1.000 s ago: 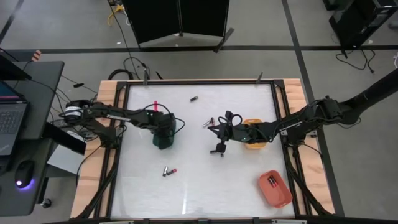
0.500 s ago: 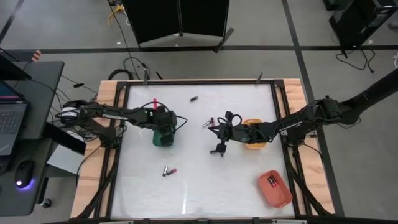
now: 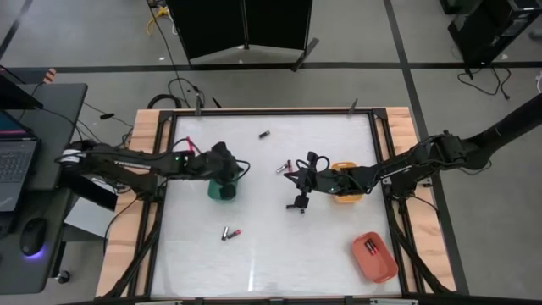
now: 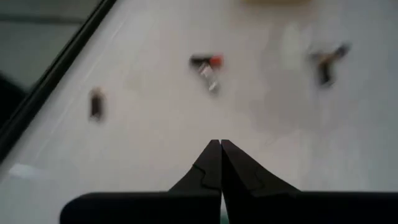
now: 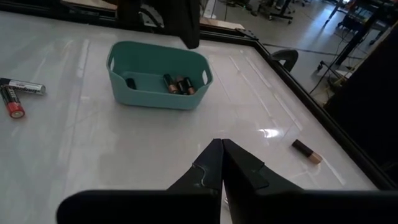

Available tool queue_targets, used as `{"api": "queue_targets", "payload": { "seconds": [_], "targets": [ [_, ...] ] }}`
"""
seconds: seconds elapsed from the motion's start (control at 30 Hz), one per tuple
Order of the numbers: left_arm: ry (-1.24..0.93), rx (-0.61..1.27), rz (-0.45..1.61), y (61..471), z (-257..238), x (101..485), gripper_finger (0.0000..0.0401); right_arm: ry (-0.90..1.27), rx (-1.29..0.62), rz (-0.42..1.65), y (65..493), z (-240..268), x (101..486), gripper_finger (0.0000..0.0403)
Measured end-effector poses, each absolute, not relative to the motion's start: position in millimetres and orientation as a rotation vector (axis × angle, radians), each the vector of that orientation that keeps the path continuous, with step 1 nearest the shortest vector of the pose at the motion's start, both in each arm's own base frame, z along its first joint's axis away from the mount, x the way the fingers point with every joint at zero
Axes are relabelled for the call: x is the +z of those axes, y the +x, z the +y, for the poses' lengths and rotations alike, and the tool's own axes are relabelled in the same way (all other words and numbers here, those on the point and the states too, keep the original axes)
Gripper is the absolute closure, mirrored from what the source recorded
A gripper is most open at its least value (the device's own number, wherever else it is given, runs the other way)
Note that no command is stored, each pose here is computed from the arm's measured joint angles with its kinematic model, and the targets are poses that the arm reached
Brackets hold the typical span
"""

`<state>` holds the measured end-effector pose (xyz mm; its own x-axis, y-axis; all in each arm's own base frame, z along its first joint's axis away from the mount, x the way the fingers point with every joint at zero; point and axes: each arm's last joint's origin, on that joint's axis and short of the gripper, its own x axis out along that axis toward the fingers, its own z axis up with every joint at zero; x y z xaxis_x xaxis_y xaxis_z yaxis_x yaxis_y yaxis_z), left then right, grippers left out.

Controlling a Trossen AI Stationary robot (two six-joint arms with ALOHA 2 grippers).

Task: Sort batteries
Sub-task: Put the black and red battery into the orange bin

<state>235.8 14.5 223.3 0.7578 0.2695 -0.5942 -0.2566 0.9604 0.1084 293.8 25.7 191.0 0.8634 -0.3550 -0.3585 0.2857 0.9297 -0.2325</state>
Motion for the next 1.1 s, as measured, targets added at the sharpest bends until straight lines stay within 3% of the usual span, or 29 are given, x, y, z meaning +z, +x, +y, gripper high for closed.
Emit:
{"api": "queue_targets", "payload": {
  "seconds": [0.47, 1.1],
  "targets": [
    [0.036, -0.035, 0.207, 229.9, 2.2, 206.5, 0.0397, -0.165, -0.332, 0.408, 294.2, 23.6, 191.0, 0.0383],
    [0.098, 0.002, 0.258, 228.3, 3.8, 200.9, 0.0395, -0.138, -0.296, 0.436, 293.4, 23.5, 188.1, 0.0388]
  ]
}}
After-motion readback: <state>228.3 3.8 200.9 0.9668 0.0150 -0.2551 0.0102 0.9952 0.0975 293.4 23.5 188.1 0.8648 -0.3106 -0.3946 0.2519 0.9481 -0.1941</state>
